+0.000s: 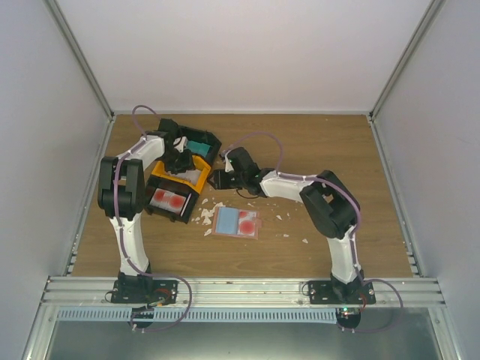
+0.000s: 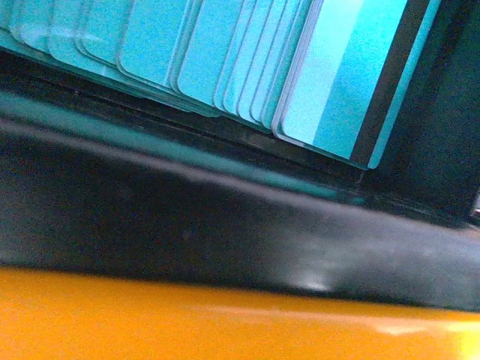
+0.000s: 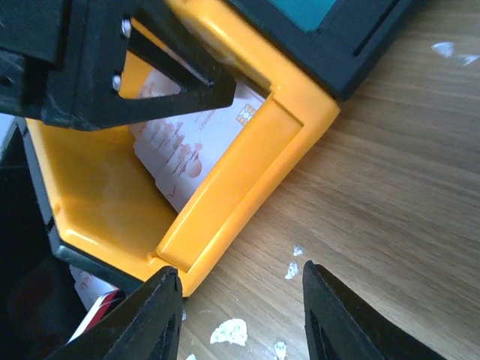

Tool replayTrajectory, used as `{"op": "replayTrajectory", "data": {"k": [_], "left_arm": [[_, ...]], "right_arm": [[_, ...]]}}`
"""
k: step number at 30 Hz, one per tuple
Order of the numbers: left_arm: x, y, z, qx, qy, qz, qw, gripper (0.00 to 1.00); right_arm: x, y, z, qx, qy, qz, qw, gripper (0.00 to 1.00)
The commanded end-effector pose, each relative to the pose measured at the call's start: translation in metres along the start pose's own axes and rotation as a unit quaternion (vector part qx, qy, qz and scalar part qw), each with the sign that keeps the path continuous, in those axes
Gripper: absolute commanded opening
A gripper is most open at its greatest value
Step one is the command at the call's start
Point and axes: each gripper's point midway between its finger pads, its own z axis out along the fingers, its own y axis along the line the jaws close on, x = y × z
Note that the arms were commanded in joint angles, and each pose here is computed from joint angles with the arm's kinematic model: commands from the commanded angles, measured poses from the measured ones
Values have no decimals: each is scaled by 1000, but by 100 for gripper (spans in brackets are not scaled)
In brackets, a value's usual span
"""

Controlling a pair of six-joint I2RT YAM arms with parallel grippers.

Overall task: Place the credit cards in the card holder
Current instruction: Adjust the credit card in the storage box.

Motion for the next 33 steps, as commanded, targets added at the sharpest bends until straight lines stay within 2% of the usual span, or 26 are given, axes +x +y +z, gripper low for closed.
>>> {"op": "replayTrajectory", "data": {"k": [1, 4, 11, 22, 33], "left_arm": [[2, -8, 4, 41, 3, 5, 999, 39], [2, -11, 2, 50, 3, 3, 999, 34], [1, -25, -10, 81, -3, -2, 997, 28], [18, -61, -37, 149, -5, 8, 989, 30], [33, -65, -42, 142, -6, 15, 990, 34]], "right_arm": [[10, 3, 22, -3, 17, -3, 1000, 43], [15, 1, 32, -4, 27, -2, 1000, 39], [27, -3, 46, -12, 45, -4, 999, 37], [27, -1, 52, -20, 45, -5, 999, 36], [25, -1, 42, -15, 30, -4, 999, 36]]}}
